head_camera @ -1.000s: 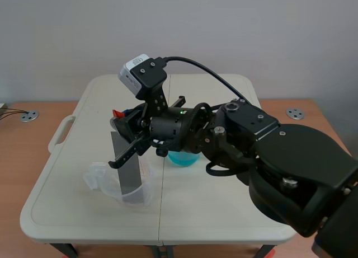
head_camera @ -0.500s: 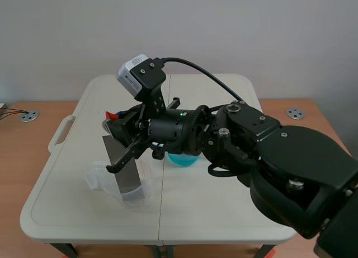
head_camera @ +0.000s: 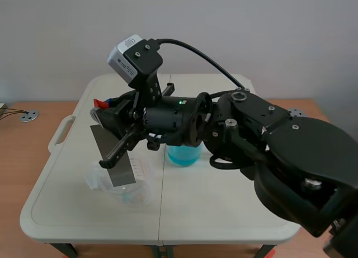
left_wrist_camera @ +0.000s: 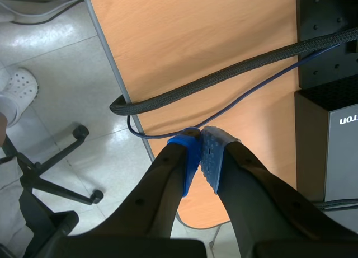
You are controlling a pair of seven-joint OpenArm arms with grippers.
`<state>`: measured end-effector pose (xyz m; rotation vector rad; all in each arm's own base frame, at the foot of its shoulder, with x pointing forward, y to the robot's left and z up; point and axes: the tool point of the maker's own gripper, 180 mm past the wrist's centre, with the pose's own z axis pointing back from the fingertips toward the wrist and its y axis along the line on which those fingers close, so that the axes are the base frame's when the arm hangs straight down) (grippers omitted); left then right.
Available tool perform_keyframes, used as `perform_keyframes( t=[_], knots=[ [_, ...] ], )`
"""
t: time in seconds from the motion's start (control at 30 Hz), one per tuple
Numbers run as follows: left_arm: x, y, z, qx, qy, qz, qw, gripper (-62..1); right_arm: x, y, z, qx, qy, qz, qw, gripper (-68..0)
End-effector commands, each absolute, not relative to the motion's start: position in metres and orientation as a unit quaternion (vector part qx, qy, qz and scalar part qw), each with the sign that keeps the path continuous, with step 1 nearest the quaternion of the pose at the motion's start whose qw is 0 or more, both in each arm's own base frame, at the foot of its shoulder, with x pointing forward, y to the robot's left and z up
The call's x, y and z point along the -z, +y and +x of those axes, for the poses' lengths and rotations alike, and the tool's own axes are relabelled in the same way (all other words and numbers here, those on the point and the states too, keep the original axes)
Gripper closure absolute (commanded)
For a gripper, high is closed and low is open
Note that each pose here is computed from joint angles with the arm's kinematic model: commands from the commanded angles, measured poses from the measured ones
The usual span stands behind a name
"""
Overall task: Hold the metal plate by the orange handle, dip it into the blue solution, take it out and point at it, then put the plate back in the beaker on the left.
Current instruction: 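Move the plate over the blue solution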
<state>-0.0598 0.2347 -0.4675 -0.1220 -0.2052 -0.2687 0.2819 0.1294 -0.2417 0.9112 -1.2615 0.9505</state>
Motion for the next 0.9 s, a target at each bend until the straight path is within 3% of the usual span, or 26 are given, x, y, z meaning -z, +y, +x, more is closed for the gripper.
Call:
perform_keyframes(
  t=[0.0,0.43,0.87],
  knots=[
    [0.465,0.230,-0.060,0.130,-0.104,-0.068,0.984,-2.9,0.226,0.129,0.281,-0.407,-0.564,0.402,0.596,-1.1],
    [0.456,0.240,-0.034,0.136,-0.122,-0.051,0.982,-2.9,0.185,0.115,0.277,-0.416,-0.608,0.385,0.556,-1.1],
    [0.424,0.252,0.034,0.145,-0.213,-0.020,0.966,-2.9,0.148,0.097,0.275,-0.428,-0.648,0.364,0.515,-1.1]
  ],
)
